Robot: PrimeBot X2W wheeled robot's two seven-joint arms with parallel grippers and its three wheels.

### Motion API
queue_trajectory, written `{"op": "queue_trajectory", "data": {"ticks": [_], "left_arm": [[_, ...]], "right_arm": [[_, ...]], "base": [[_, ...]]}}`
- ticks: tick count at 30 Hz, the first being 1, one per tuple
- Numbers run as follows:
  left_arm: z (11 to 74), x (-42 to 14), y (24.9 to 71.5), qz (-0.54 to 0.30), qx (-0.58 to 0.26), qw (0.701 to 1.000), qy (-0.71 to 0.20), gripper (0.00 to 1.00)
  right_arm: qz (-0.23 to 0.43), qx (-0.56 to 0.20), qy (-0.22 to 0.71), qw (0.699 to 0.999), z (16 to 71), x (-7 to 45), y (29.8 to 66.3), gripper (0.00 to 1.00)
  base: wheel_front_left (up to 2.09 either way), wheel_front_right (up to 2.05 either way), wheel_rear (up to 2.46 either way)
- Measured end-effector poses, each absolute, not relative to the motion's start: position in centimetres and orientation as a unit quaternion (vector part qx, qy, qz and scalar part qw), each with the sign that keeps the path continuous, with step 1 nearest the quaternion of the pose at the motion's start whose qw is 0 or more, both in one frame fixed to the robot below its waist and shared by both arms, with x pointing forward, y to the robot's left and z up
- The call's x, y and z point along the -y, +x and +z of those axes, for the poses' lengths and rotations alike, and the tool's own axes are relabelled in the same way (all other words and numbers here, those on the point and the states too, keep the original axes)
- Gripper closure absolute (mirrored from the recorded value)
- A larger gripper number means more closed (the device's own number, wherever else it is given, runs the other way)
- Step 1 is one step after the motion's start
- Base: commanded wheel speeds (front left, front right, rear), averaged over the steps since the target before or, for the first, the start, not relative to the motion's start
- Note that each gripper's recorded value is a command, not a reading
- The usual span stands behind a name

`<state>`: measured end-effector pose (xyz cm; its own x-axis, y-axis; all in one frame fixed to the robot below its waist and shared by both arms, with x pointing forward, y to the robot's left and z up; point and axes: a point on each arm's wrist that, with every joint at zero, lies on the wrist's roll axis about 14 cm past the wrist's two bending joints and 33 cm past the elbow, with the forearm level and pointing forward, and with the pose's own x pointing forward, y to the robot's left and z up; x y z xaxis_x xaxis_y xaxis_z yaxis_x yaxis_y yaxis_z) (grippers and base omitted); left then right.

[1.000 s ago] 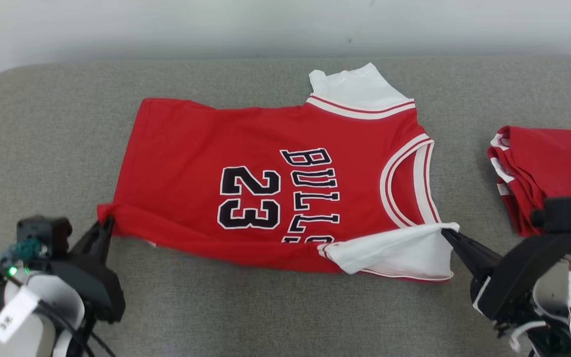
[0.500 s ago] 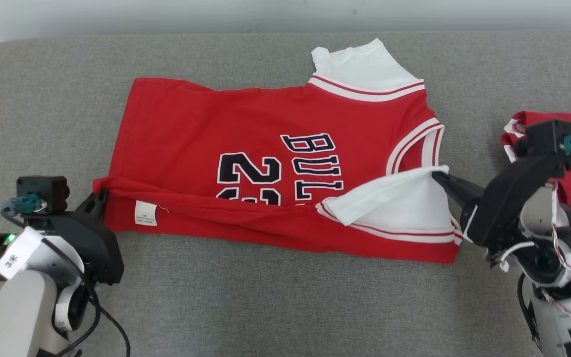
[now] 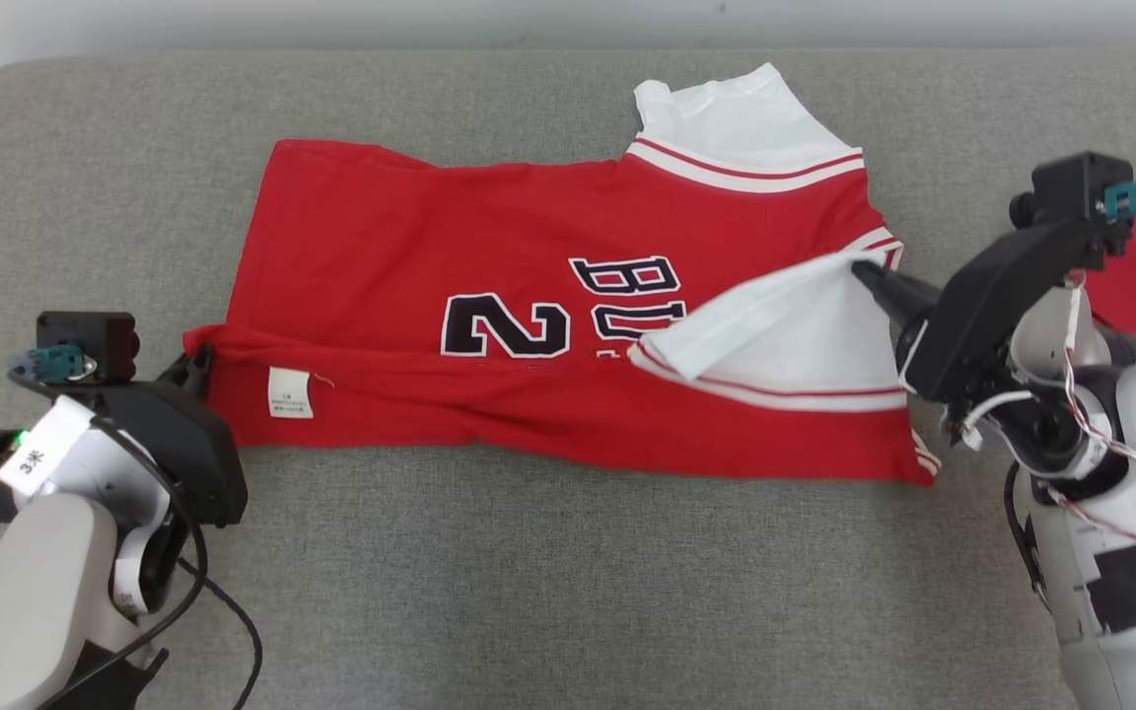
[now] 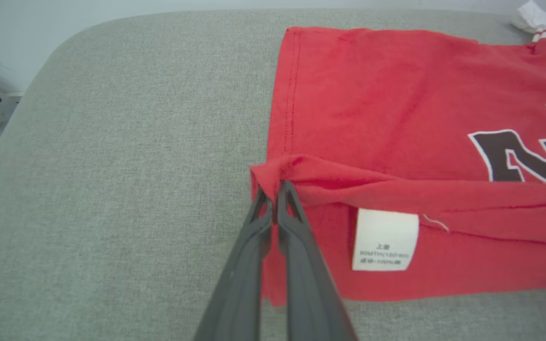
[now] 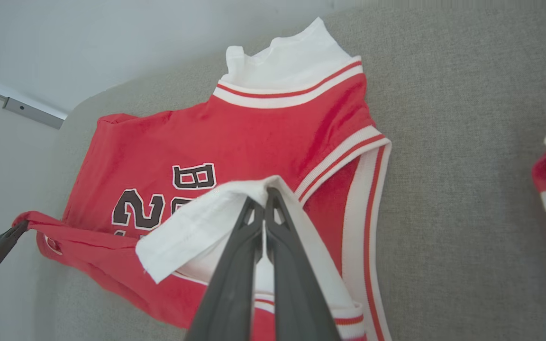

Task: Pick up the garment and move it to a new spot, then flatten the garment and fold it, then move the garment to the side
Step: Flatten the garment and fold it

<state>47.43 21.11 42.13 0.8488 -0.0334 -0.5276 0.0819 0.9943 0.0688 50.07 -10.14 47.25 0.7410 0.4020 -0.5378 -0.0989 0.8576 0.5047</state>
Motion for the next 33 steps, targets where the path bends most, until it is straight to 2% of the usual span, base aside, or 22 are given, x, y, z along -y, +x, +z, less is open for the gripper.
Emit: {"op": "queue_trajectory", "data": {"ticks": [8,9,10,11,12,16,24,29,33], "left_arm": [[41.4,-20.5,47.8,-0.042,-0.281,0.958,0.047,1.0],[41.4,-20.3,47.8,-0.043,-0.28,0.958,0.048,1.0],[41.4,-20.3,47.9,-0.044,-0.278,0.958,0.05,0.66],[41.6,-20.2,48.2,-0.044,-0.273,0.96,0.051,0.41],[41.7,-20.2,48.4,-0.044,-0.269,0.961,0.054,0.0],[42.1,-20.2,48.8,-0.045,-0.257,0.964,0.059,0.0],[43.9,-21.5,48.5,-0.037,-0.212,0.973,0.085,0.0],[43.3,-20.8,45.8,-0.063,-0.202,0.972,0.102,0.0],[42.3,-20.2,42.8,-0.079,-0.202,0.97,0.113,0.0]], "right_arm": [[0.139,-0.327,0.211,0.911,46.7,9.8,51.3,1.0],[0.139,-0.329,0.21,0.91,46.4,9.7,51.3,0.97],[0.142,-0.328,0.208,0.91,46.2,9.6,51.3,0.0],[0.141,-0.325,0.21,0.911,46.1,9.5,51.4,0.0],[0.141,-0.321,0.213,0.912,46.3,9.4,51.7,0.0],[0.153,-0.284,0.219,0.921,47.8,8.8,52.8,0.0],[0.163,-0.224,0.223,0.935,50.0,8.9,52.7,0.0],[0.158,-0.233,0.217,0.935,48.4,9.7,49.5,0.0],[0.133,-0.218,0.2,0.946,48.1,11.9,46.8,0.0]], "base": [[0.0,0.0,0.0],[0.0,0.0,0.0],[0.0,0.0,0.0],[0.0,0.0,0.0],[0.0,0.0,0.0],[0.0,0.0,0.0],[0.0,0.0,0.0],[0.0,0.0,0.0],[0.0,0.0,0.0]]}}
